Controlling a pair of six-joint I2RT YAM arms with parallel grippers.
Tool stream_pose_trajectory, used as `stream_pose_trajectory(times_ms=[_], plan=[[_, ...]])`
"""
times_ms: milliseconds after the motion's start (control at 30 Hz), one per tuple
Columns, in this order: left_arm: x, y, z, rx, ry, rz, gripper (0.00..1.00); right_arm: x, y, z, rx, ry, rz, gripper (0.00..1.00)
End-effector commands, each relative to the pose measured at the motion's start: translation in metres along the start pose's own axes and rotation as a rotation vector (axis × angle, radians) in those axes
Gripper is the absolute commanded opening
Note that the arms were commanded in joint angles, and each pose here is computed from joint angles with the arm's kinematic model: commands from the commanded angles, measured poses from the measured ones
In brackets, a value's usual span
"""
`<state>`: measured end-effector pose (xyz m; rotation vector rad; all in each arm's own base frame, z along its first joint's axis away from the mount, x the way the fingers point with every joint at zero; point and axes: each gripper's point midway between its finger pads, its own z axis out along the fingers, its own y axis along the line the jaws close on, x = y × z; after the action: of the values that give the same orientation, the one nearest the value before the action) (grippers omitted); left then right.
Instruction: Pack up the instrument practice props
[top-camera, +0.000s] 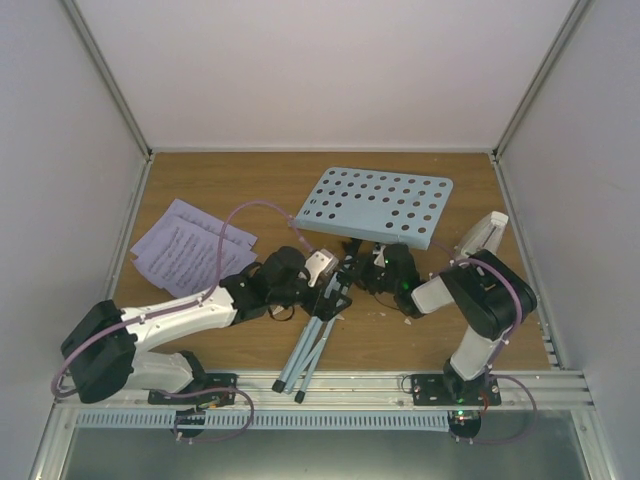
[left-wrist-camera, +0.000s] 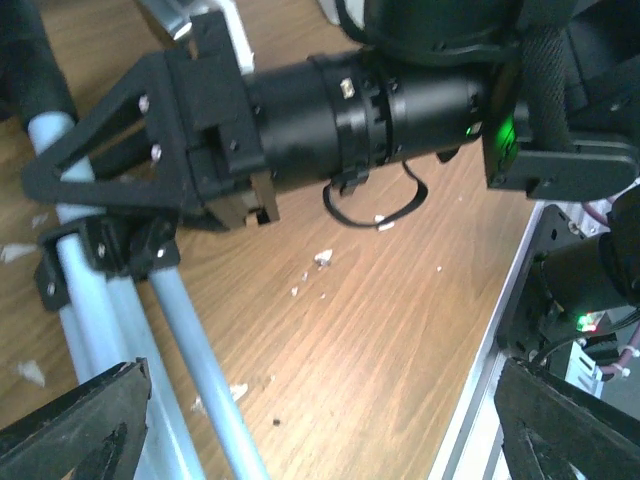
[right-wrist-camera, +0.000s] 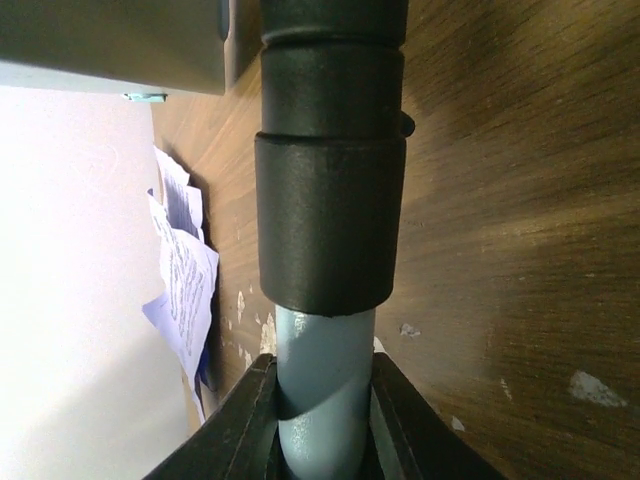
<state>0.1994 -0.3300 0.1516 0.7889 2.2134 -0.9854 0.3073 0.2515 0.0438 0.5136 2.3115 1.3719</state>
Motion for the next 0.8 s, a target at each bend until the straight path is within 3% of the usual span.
stream_pose_trajectory(times_ms=[0, 67, 367, 767], plan=[[0.011, 0.002, -0.009, -0.032, -0.030, -0.018, 0.96, -0.011, 0.019, -0.002, -0.070, -0.069, -0.104, 0.26], [0.021, 0.006, -0.011, -0.061, -0.014, -0.032, 0.99, -0.011, 0.018, -0.004, -0.068, -0.074, -0.103, 0.38], [0.068, 0.022, -0.016, -0.209, 0.072, -0.089, 0.99, -0.004, 0.010, -0.034, -0.021, -0.109, -0.081, 0.74], [0.105, 0.019, -0.009, -0.314, 0.149, -0.085, 0.99, 0.006, -0.021, -0.099, 0.132, -0.213, -0.057, 0.97]])
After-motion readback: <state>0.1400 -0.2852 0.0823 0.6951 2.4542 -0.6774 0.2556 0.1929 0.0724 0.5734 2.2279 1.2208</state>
